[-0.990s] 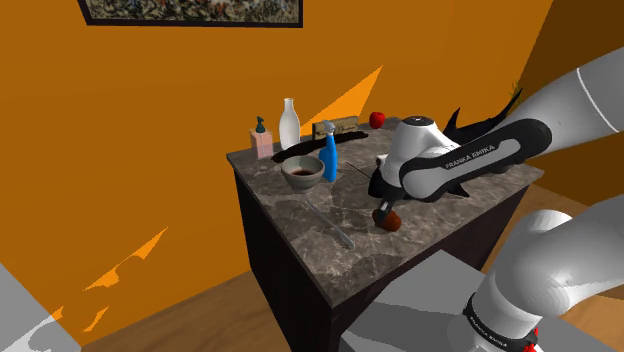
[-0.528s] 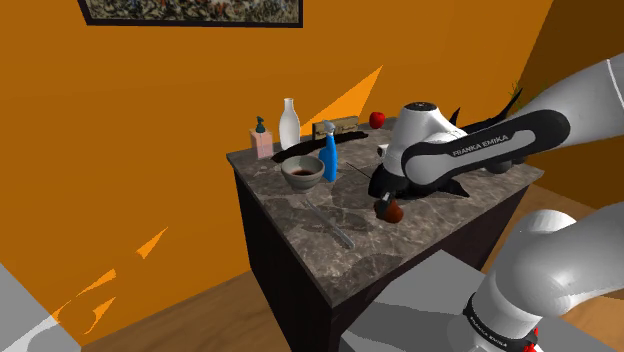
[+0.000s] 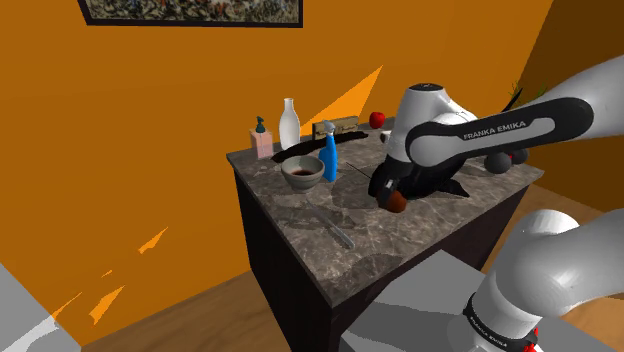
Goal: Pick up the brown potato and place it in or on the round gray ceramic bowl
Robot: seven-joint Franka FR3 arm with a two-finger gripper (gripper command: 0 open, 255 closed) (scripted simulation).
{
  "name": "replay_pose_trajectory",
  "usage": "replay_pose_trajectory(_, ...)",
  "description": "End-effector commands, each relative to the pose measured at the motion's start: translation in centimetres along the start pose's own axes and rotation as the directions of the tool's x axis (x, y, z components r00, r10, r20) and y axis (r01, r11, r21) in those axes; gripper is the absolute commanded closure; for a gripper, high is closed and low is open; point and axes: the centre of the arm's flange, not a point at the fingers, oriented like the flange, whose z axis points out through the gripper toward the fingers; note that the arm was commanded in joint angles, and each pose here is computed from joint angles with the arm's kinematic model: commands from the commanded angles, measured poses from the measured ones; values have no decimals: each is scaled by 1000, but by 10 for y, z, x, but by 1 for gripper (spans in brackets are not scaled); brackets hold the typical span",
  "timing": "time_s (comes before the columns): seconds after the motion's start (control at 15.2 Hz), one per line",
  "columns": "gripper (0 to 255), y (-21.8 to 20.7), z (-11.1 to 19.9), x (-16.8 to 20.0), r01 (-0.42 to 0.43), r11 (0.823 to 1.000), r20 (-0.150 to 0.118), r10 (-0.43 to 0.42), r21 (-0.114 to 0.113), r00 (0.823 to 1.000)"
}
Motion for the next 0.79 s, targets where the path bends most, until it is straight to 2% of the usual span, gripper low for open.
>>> replay_pose_trajectory(0.0, 255, 1, -11, 1, 0, 1000, 0, 0, 0, 1000)
replay_pose_trajectory(0.73, 255, 6, -69, 7, 0, 1000, 0, 0, 0, 1000)
